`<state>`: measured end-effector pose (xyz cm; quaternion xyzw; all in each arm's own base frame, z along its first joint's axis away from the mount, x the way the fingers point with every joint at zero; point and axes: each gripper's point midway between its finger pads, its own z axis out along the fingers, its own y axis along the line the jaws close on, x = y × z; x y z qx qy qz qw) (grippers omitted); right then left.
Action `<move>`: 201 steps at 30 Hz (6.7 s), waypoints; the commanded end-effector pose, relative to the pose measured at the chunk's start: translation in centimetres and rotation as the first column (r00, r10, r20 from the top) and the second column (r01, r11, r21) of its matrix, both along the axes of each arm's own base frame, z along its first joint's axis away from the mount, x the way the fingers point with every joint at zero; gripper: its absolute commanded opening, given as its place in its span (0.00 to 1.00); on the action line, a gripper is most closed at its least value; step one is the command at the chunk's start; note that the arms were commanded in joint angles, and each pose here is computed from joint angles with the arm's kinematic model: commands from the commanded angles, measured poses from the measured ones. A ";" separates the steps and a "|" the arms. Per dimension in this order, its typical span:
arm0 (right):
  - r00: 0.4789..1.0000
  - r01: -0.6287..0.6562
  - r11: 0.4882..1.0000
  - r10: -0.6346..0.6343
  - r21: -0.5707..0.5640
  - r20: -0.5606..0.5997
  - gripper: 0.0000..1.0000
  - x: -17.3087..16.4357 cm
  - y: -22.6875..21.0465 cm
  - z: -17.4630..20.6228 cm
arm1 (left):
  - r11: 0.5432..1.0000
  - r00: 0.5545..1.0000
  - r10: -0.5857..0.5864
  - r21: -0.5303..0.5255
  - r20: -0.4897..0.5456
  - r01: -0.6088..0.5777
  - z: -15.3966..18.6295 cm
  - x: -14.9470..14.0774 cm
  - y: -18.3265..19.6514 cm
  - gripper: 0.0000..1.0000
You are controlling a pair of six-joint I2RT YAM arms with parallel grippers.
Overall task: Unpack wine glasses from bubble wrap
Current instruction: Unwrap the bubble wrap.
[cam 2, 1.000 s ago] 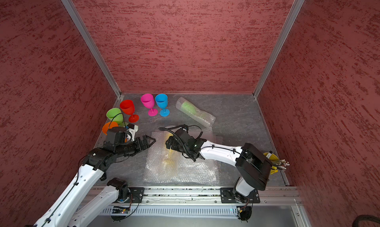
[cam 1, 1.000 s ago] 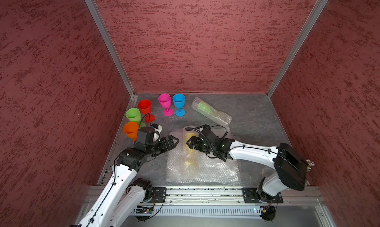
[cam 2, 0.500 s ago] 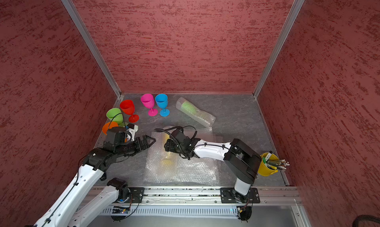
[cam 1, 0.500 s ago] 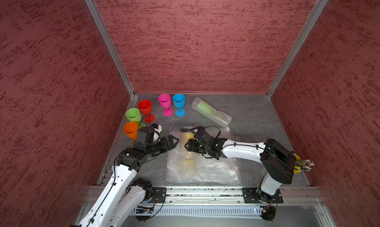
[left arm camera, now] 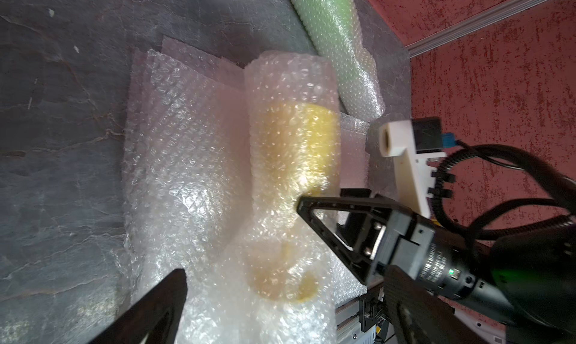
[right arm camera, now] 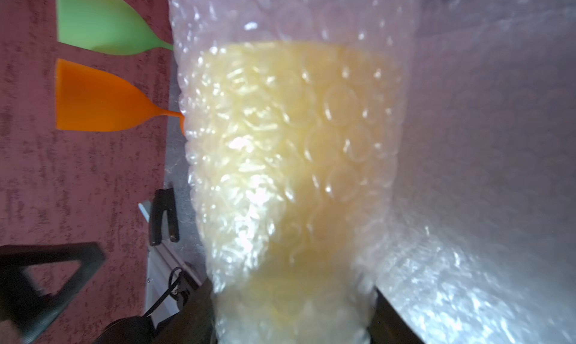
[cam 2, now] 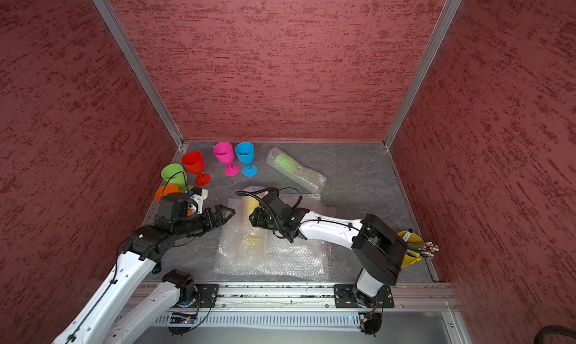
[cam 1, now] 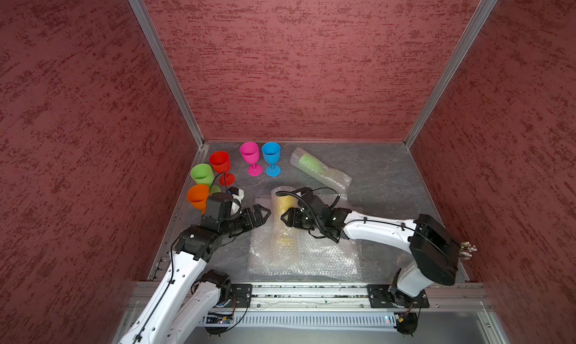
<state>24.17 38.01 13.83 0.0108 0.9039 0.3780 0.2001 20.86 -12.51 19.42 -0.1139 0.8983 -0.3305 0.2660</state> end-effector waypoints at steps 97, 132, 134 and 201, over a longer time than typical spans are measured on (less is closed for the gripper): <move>0.976 -0.115 0.937 0.169 -0.331 0.139 0.40 -1.9 -10.9 -1.0 | 0.925 0.912 -0.368 -0.174 -0.182 0.338 -9.6 2.0 -19.1 0.48; 0.939 0.038 0.953 0.070 -0.301 0.337 0.00 -0.7 -12.5 5.8 | 0.921 0.929 -0.366 -0.165 -0.059 0.353 -2.6 1.1 -15.8 0.00; 0.935 0.055 0.956 0.051 -0.287 0.350 0.00 -0.5 -12.6 6.3 | 0.922 0.930 -0.362 -0.166 -0.057 0.349 -2.1 0.6 -14.8 0.00; 0.921 0.334 0.880 -0.229 -0.336 0.317 0.00 -1.7 -21.9 -3.3 | 0.977 0.963 -0.213 -0.004 -0.163 0.215 -8.9 1.1 -10.8 0.56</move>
